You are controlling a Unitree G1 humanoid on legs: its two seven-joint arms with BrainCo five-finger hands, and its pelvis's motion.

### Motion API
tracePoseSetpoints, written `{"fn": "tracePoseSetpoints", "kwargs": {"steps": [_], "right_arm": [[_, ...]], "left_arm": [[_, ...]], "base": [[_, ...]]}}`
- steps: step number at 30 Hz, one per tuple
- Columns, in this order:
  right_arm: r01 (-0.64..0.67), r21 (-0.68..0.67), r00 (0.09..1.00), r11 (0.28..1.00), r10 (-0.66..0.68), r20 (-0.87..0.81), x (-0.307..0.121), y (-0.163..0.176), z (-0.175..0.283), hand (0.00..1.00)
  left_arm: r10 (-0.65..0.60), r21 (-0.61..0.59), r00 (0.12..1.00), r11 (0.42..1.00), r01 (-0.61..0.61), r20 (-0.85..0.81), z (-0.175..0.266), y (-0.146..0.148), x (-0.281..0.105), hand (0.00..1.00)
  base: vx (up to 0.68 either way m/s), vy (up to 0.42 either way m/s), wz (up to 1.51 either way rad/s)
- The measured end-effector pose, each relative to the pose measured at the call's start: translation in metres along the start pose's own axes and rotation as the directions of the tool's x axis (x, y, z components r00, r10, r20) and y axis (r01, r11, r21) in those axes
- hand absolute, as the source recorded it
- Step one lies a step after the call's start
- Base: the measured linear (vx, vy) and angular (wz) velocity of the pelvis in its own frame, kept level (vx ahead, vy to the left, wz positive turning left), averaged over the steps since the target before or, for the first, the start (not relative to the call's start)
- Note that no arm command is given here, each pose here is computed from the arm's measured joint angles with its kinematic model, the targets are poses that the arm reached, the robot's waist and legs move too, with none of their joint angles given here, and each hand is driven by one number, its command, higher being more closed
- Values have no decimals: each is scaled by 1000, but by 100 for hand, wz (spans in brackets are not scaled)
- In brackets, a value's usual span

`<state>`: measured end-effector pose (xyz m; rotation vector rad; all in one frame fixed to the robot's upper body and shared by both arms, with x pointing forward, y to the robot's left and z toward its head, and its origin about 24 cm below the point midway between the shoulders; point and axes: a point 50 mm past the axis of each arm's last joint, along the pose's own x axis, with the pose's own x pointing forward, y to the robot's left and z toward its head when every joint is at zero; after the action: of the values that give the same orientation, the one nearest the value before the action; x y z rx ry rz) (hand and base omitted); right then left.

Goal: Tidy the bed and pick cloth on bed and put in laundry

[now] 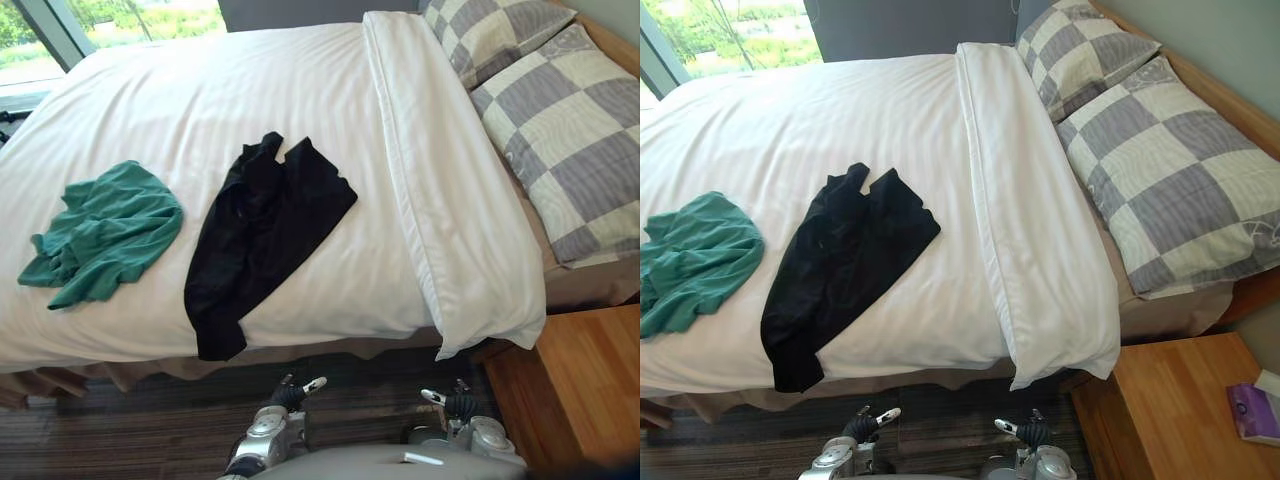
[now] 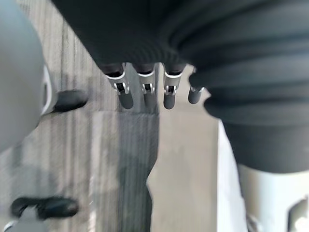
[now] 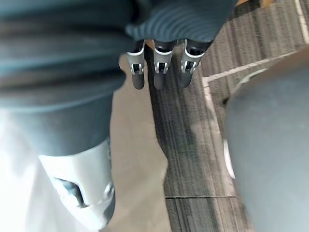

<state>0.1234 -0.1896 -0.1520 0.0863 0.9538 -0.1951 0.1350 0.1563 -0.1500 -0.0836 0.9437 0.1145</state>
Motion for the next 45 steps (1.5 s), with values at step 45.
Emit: {"fn": "tracePoseSetpoints", "kwargs": {"steps": [45], "right_arm": [[-158,8,987,987,158,2,-10,8,-19,0]], "left_arm": [[20,17,995,1000,-18,-102,-36,26,-14,0]], "base": [[0,135,2]]}}
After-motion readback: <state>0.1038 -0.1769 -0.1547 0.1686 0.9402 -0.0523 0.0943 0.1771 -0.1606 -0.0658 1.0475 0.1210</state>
